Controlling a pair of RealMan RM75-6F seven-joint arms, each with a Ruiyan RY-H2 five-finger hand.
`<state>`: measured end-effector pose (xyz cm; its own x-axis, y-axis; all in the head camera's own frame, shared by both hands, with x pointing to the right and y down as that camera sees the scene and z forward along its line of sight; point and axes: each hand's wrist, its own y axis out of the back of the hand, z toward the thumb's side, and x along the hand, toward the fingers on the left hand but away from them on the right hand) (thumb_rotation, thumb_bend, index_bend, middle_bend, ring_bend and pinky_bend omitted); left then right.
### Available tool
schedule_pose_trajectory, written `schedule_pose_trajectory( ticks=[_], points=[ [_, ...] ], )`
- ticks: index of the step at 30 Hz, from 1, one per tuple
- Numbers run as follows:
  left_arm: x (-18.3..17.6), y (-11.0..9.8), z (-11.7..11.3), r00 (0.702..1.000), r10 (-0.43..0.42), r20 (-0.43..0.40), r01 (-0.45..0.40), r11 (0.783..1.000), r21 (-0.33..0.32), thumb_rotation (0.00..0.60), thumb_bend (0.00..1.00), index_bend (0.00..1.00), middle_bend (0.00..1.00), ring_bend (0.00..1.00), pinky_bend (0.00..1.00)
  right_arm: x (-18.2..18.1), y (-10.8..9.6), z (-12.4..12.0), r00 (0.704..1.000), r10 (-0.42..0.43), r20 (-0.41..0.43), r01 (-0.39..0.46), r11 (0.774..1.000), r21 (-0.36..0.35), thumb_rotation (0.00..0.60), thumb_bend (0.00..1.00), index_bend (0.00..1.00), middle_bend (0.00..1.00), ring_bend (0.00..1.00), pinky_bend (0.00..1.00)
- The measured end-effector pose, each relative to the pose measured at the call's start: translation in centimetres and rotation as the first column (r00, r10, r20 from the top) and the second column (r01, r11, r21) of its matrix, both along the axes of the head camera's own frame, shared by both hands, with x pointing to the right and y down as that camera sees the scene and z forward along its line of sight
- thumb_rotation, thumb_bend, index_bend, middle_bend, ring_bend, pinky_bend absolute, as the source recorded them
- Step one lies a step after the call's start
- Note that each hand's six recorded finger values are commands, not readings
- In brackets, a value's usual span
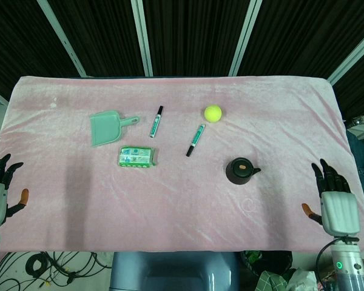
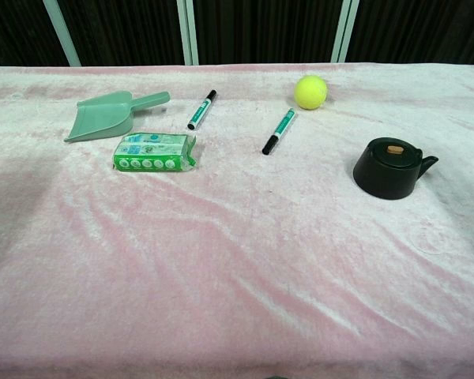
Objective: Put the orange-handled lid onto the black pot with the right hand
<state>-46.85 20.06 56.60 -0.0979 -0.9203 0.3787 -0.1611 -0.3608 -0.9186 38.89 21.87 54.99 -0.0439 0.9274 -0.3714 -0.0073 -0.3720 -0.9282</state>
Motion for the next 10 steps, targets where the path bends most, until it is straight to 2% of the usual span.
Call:
schedule_pose_trajectory(
  ticks=[5,10],
  points=[
    [-0.1,0.0,-0.2,1.0,-0.001,-0.007,0.001,1.0,0.009,0.6,0.44,0.18,0.0,0.0,0.0,0.6,3.2,1.6,0.999,0.005,-0.035,-0.006,1.0,-0.028,0.6,0.08,0.0,0.0,0.08,0.17],
    [-0.1,0.1,-0.2,1.0,0.005,-0.004,-0.005,1.0,0.006,0.6,0.44,0.18,0.0,0.0,0.0,0.9,3.9,2.0,0.999,0.02,-0.025,-0.02,0.999,-0.03,0.6,0.08,0.0,0.0,0.08,0.17]
  ],
)
